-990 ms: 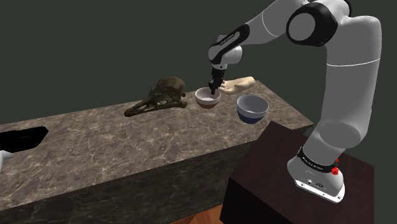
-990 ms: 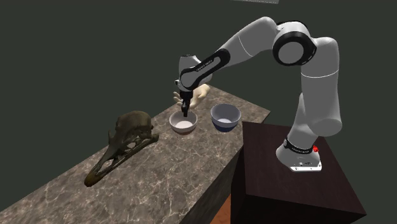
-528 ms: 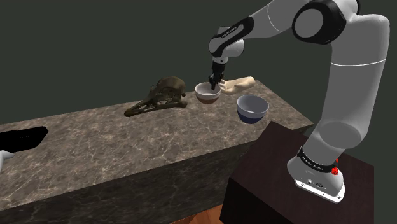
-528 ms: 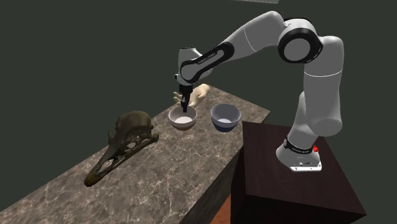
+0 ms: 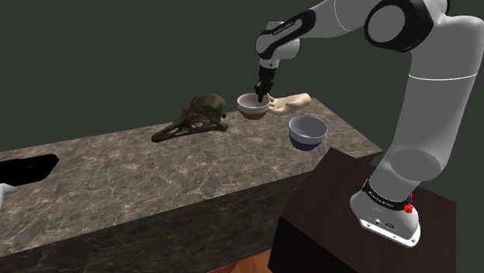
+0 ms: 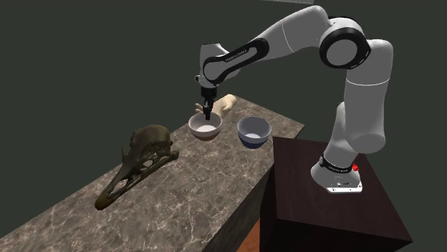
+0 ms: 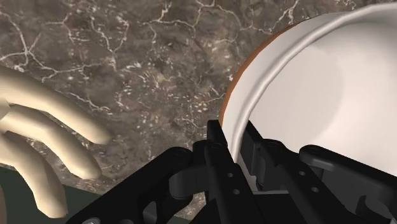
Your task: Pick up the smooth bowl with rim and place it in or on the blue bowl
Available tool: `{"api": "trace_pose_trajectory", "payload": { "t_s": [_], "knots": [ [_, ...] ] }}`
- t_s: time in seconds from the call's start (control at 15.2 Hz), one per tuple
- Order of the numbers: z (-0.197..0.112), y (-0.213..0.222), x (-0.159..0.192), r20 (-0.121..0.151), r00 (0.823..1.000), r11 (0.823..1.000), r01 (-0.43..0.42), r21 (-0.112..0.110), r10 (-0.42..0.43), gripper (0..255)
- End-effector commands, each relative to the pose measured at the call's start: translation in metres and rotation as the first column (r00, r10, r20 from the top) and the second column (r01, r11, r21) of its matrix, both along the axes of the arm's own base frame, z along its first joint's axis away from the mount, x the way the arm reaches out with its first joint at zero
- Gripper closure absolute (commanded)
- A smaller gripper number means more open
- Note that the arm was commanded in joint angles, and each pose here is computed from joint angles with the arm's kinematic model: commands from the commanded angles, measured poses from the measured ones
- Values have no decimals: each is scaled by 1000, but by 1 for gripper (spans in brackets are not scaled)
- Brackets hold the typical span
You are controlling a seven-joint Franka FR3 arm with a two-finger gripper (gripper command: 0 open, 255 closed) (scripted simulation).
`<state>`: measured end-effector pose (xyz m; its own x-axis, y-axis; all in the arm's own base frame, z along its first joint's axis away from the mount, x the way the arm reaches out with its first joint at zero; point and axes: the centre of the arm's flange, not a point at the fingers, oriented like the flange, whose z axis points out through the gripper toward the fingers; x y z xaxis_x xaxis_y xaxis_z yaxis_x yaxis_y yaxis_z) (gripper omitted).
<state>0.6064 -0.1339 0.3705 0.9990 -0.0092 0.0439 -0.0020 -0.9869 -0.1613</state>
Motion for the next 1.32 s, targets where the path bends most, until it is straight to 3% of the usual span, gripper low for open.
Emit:
{"api": "trace_pose_trajectory", "payload": {
  "t_s": [0.0, 0.26, 1.25],
  "knots": [
    [11, -1, 0, 0, 1000, 1000, 0, 0, 0, 255],
    [29, -1, 0, 0, 1000, 1000, 0, 0, 0, 255],
    [44, -105, -168, 0, 1000, 1000, 0, 0, 0, 255]
  ]
}}
